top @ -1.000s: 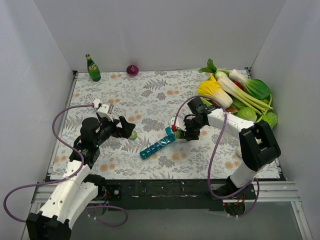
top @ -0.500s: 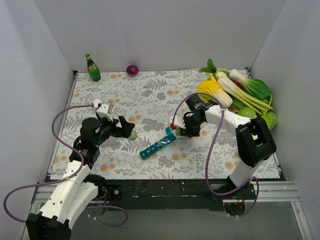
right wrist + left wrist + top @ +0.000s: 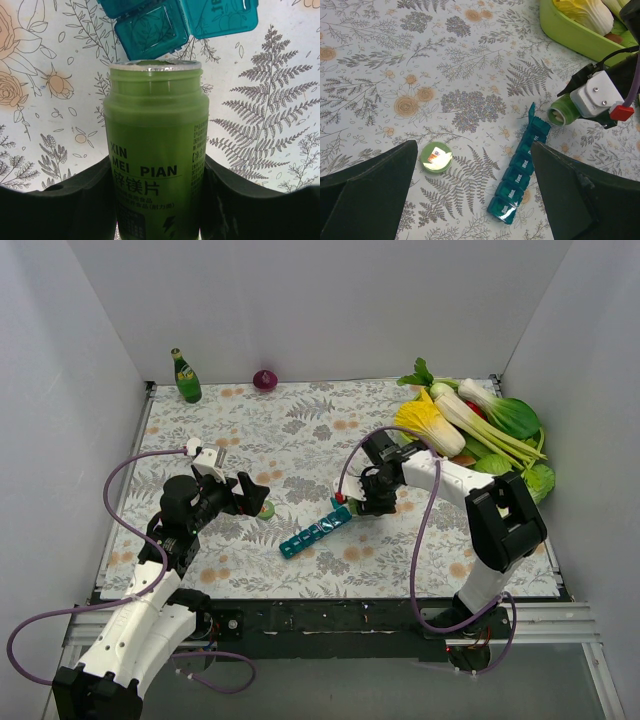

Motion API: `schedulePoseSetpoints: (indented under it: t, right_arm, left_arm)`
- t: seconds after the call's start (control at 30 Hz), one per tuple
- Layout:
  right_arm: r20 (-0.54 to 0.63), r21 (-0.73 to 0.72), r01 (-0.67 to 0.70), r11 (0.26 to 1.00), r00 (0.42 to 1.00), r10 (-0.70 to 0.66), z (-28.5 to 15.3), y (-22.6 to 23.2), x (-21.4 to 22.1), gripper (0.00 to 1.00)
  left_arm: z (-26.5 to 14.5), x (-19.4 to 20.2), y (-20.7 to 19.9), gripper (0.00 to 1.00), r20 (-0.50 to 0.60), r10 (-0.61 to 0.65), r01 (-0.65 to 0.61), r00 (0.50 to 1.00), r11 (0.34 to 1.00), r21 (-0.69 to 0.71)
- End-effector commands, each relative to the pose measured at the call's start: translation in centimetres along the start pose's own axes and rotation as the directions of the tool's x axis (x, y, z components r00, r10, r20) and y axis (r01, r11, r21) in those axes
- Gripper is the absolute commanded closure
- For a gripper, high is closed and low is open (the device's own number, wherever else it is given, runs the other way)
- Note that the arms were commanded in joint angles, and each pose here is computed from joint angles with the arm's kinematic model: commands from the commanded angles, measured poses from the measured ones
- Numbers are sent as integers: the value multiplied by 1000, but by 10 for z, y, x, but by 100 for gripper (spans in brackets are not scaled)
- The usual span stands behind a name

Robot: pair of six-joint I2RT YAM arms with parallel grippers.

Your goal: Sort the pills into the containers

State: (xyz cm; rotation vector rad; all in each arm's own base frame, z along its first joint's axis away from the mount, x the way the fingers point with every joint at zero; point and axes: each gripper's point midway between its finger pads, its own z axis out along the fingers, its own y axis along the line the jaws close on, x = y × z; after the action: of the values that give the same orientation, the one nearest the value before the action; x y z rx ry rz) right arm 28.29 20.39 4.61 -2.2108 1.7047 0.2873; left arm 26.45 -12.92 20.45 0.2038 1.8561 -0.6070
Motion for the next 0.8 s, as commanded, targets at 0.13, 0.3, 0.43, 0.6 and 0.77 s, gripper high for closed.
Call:
schedulePoseSetpoints:
  t: [0.13,0.3,0.43,0.6,0.77]
  right_arm:
    - [-48,10,100,995,994,-100,-4,-12,-3,99]
    - [-60,9,110,994,992,-109,-4,-14,-4,99]
    - [-73,8,127,992,989,-126,-4,-14,-5,99]
    - [-89,3,145,989,986,-144,-4,-13,-4,99]
    - [-94,5,150,989,984,-149,-5,-16,-5,99]
  left_arm:
    - [-4,-11,-1,2,29,22,-22,999,1000,1]
    - [-4,-11,-2,2,31,23,-23,999,1000,5]
    - [-4,-11,-3,2,29,24,-25,999,1000,7]
    - [-4,-11,-3,2,27,25,-26,999,1000,9]
    - [-4,-10,-3,2,27,25,-26,999,1000,12]
